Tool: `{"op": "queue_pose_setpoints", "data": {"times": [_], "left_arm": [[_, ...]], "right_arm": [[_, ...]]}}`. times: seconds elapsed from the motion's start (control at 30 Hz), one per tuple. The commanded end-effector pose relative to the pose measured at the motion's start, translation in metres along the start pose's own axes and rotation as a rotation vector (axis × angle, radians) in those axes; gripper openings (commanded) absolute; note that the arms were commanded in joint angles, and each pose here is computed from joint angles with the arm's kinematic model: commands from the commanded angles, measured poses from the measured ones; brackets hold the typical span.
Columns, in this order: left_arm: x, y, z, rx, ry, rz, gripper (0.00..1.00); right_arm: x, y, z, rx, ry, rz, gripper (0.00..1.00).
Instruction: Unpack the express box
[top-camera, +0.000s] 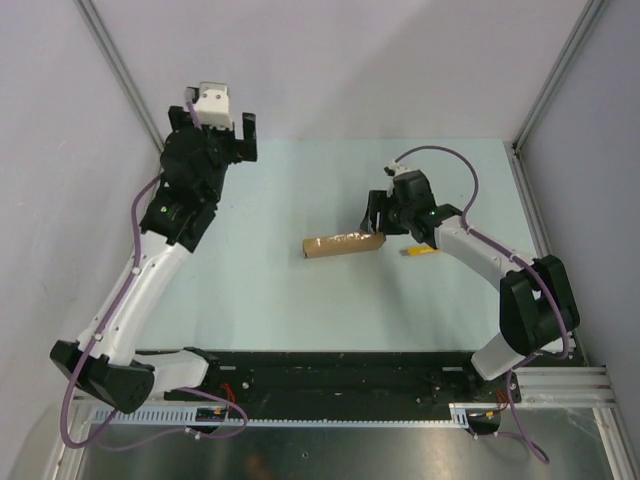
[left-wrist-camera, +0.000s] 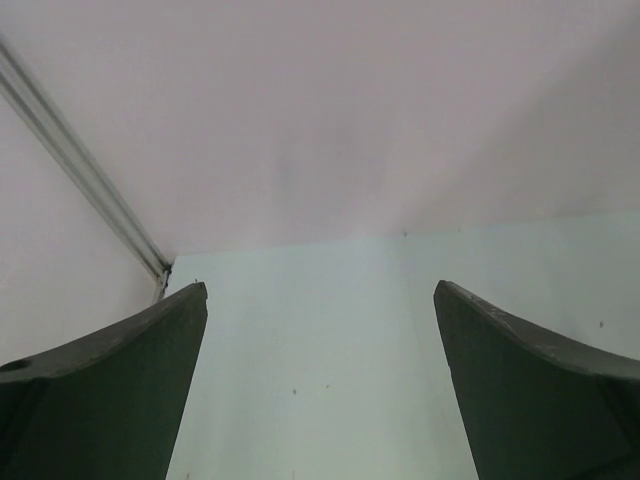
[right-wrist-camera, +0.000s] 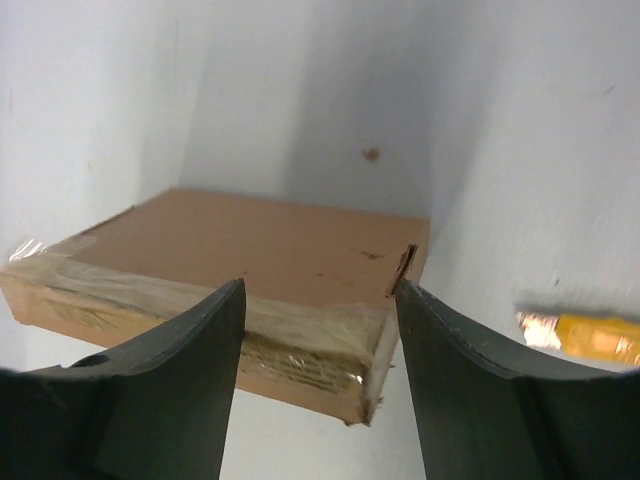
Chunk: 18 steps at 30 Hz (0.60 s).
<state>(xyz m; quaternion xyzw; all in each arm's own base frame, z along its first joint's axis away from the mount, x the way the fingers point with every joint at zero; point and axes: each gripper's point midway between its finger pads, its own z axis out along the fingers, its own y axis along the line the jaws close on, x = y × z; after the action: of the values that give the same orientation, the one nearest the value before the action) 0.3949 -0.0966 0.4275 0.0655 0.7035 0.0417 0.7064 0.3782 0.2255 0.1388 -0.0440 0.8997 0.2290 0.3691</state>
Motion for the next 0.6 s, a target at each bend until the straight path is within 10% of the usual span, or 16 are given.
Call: {"op": "queue_pose_setpoints", "data": {"times": [0.0, 0.43, 0.57], "left_arm": [[-0.017, 0.012, -0.007, -0.042, -0.057, -0.17, 1.0], [0.1, -0.045, -0.023, 0.199, 0.185, -0.226, 1.0], [0.189, -0.09, -0.057, 0.384, 0.386, -0.29, 0.75]], "right_arm": [[0.031, 0.009, -0.027, 0.043, 0.112, -0.065, 0.64], [0.056, 0.0, -0.03, 0.081, 0.169, -0.067, 0.64], [0.041, 0.003, -0.006, 0.052, 0.098, -0.073, 0.61]]}}
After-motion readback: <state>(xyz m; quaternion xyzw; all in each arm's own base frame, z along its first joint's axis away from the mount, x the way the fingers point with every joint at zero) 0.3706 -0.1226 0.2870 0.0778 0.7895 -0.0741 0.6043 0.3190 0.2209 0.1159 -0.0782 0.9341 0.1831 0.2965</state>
